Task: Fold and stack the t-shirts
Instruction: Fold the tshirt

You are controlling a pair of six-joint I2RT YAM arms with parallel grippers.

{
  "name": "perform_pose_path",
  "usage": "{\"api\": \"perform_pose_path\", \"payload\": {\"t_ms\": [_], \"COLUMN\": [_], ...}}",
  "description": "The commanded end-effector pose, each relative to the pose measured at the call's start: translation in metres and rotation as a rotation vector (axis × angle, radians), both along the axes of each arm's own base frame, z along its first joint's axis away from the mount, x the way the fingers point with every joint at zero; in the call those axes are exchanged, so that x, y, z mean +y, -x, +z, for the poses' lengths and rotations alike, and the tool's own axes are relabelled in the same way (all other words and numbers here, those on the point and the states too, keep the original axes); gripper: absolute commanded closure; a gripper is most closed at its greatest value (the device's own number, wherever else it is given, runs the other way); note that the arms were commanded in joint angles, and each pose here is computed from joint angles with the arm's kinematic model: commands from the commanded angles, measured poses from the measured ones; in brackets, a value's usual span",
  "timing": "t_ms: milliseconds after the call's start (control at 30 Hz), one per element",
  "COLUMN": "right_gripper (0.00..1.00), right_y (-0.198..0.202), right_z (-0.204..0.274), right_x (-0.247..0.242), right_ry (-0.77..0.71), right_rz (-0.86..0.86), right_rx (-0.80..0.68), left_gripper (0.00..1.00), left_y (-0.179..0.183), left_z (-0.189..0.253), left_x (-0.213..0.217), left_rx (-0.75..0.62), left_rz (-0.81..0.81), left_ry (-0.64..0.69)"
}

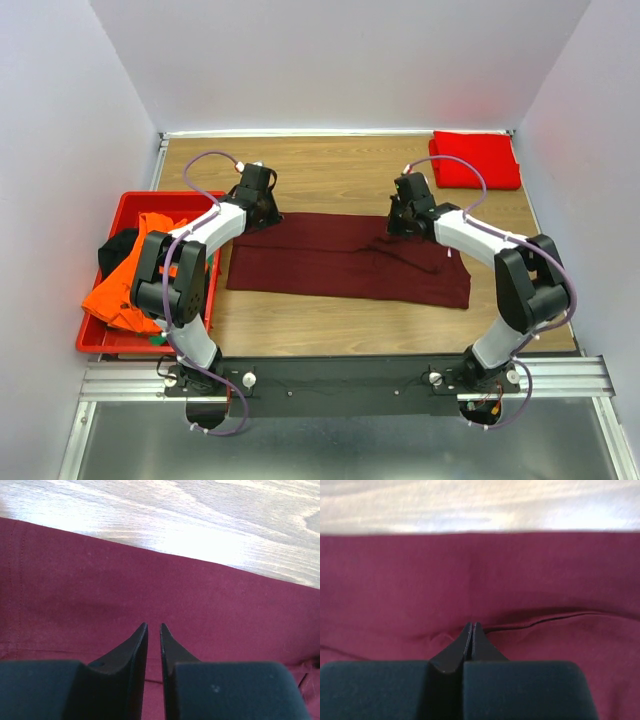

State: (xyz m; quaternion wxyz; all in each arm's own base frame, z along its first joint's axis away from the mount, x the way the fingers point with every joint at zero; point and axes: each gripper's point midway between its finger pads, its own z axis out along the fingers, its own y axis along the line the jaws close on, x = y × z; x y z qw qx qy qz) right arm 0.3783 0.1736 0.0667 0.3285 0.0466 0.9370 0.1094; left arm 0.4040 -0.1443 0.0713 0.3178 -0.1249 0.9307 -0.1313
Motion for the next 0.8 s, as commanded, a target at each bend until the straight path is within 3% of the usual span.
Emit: {"api": "perform_pose_path", "payload": {"t_ms": [0,767], "right_gripper": [0.99,1.00], "right_y": [0.026,0.098], "right_z": [0.000,-0.008], "right_x": [0.008,0.046], "right_ry": [-0.037,-0.088], "right_rz": [0.017,0.089], "right_rx": [0.038,0.095], "left_gripper": [0.77,0.78], "left_y": [0.003,0.009], "left_z": [0.000,0.000], "left_x": [-0.005,-0.008], "left_rx": [-0.005,0.002], "left_rz": [-0.036,-0.071], "left_ry": [0.006,0.015]}}
